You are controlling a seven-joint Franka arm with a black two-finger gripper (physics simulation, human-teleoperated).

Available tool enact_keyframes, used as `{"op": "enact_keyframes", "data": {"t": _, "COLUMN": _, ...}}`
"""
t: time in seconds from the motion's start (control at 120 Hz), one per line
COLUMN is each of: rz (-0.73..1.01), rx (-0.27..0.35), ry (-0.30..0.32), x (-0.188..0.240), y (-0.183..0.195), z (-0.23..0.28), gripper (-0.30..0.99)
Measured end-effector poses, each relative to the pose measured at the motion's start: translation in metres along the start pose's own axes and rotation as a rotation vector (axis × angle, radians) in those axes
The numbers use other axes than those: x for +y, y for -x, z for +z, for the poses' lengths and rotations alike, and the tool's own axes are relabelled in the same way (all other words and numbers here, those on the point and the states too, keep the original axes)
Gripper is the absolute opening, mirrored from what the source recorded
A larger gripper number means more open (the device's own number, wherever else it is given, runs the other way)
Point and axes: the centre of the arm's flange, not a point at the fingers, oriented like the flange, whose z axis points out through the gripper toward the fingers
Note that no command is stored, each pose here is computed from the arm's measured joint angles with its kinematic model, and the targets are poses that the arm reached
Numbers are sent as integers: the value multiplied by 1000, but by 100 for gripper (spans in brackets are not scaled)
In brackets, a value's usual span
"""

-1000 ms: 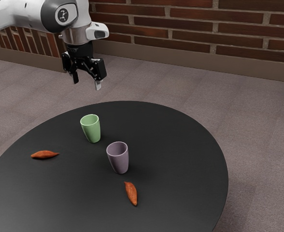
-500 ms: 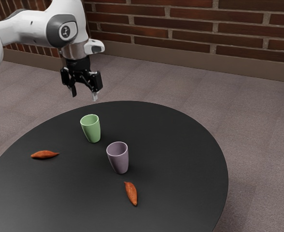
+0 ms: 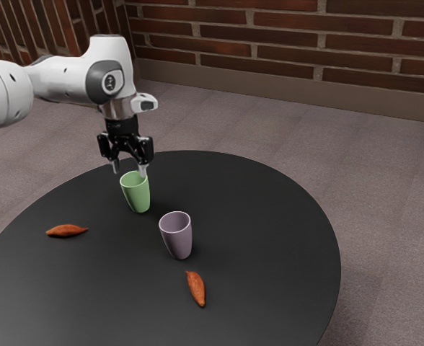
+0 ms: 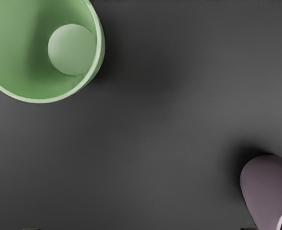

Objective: Place the left cup onto the right cup

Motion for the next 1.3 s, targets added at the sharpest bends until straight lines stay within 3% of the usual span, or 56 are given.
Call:
{"op": "enact_keyframes", "data": {"t": 0.458, "rz": 68, "rx": 65, "ry": -12, "x": -24, "y": -47, "z": 43, "gripper": 51}}
{"op": "enact_keyframes", "data": {"t": 1.042, "rz": 154, "rx": 59, "ry": -10, "x": -31, "y": -79, "z": 85, "gripper": 49}}
{"op": "enact_keyframes", "data": {"t": 1.3, "rz": 168, "rx": 55, "ry": -5, "x": -35, "y": -80, "z": 89, "gripper": 29}}
